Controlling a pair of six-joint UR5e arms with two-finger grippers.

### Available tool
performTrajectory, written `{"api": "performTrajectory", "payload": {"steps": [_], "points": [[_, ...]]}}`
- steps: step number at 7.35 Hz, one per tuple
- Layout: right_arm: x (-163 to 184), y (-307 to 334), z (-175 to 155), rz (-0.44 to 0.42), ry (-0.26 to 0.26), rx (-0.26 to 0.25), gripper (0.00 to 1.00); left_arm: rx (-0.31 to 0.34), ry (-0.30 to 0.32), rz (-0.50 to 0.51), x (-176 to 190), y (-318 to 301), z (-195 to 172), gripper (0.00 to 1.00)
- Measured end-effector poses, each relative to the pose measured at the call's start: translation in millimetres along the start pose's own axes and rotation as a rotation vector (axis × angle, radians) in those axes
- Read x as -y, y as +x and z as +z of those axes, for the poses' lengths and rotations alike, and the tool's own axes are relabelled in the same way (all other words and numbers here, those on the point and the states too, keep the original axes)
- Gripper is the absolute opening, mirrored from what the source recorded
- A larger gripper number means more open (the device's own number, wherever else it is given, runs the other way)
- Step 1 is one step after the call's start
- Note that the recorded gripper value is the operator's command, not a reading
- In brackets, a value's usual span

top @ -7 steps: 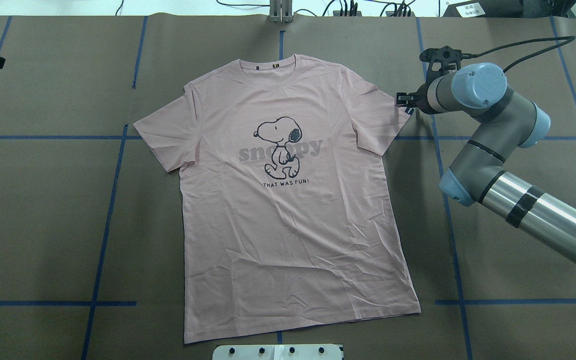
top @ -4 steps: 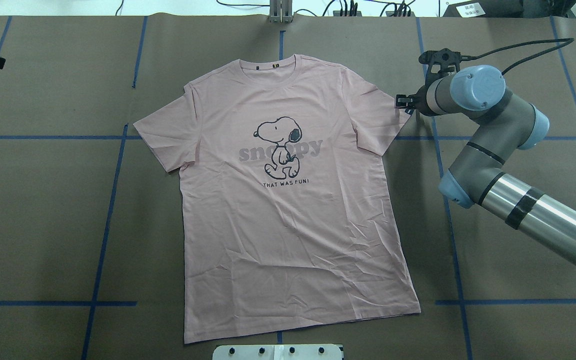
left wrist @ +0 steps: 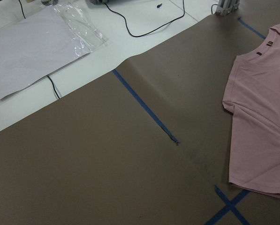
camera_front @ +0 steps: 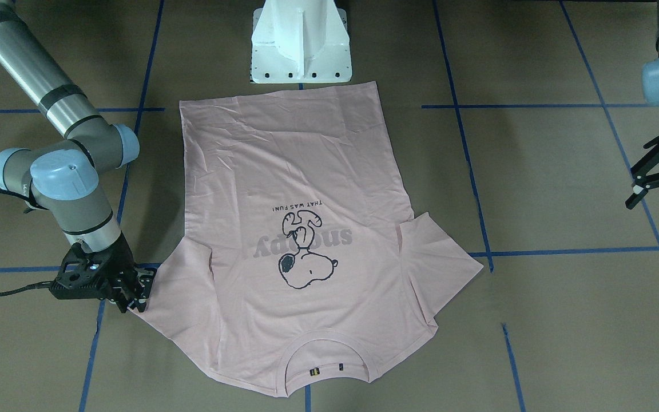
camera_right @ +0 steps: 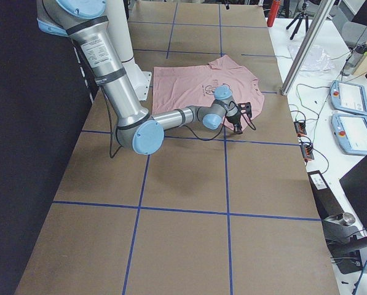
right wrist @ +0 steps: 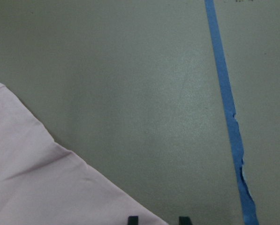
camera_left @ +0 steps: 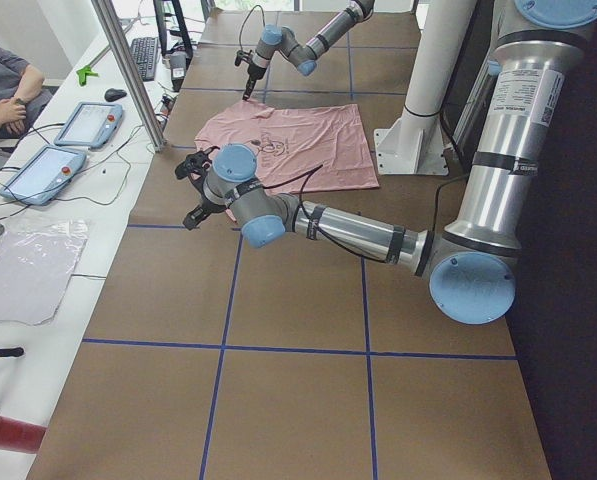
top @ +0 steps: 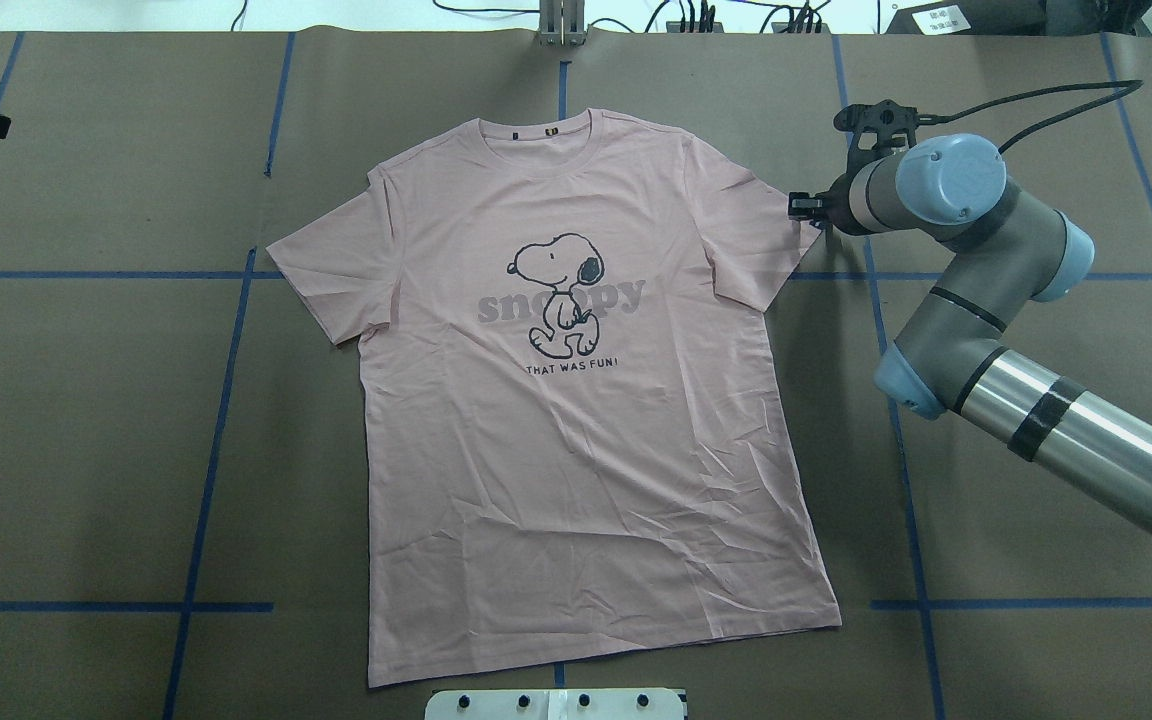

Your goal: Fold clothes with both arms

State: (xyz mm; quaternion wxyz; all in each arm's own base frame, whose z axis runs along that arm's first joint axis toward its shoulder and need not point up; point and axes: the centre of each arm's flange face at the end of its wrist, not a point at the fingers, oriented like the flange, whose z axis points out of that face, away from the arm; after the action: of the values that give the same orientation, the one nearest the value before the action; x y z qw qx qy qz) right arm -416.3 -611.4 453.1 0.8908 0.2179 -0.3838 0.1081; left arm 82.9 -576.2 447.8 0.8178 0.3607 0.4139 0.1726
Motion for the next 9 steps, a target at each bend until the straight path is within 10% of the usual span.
{"api": "performTrajectory", "payload": {"steps": [4, 8, 9], "points": [[12, -33, -28, 0.012, -0.003, -0.023, 0.0, 0.0, 0.0, 0.0, 0, 0, 0, 1.0], [-4, -203, -59, 0.163, 0.047, -0.103, 0.07, 0.0, -0.001, -0.002, 0, 0, 0, 1.0], [-11, -225, -52, 0.176, 0.06, -0.125, 0.99, 0.0, -0.001, -0.002, 0, 0, 0, 1.0]]}}
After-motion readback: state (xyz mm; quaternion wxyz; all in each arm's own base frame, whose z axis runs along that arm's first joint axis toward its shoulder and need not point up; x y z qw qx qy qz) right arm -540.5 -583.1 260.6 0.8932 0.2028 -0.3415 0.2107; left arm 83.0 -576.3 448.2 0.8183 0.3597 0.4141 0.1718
